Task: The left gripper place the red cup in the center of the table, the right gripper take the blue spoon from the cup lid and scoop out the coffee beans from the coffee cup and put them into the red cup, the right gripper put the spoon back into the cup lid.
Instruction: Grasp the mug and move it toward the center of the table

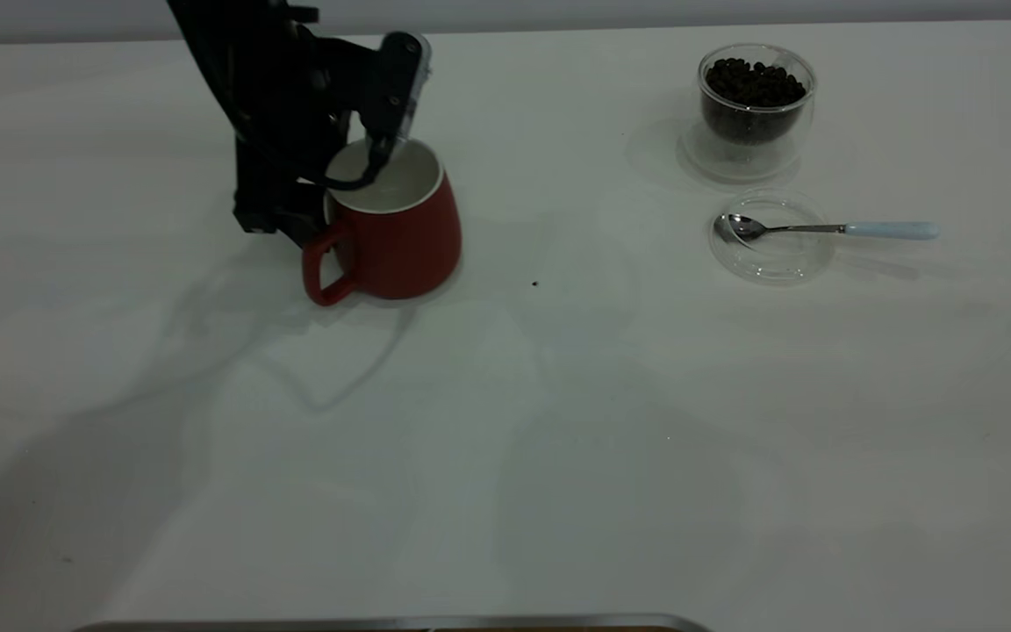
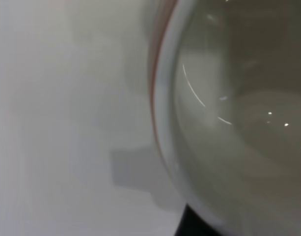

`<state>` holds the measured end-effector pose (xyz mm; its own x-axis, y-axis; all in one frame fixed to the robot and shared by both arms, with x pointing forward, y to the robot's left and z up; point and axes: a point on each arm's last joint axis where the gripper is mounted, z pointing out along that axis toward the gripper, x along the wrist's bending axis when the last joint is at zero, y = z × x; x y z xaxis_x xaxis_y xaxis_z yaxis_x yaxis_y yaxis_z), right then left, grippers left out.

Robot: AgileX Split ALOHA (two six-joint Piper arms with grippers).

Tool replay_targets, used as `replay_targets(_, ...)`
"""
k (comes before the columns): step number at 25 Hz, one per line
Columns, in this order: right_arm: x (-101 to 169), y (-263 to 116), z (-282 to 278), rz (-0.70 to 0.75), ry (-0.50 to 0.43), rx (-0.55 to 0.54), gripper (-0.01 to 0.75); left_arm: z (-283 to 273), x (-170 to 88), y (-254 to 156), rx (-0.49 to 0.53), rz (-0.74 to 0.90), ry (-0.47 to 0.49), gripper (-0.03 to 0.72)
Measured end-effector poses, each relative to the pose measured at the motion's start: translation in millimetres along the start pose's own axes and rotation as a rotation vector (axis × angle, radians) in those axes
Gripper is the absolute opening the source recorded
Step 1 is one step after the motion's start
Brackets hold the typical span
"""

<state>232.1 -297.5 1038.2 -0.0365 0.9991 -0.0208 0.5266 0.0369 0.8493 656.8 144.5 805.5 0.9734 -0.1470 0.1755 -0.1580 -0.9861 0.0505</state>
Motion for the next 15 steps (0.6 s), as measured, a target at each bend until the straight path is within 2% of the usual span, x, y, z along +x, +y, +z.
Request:
replay_targets(6,0.0,0.0,0.0,0.0,0.0,0.0,0.586,0.4,0.0,10.8,-0.039,-0.03,0.018,0.595)
replay_targets(15,0.0,0.0,0.0,0.0,0.0,0.0,0.586,0.4,-0.4,13.3,-0.044,-0.057,0.018,0.595)
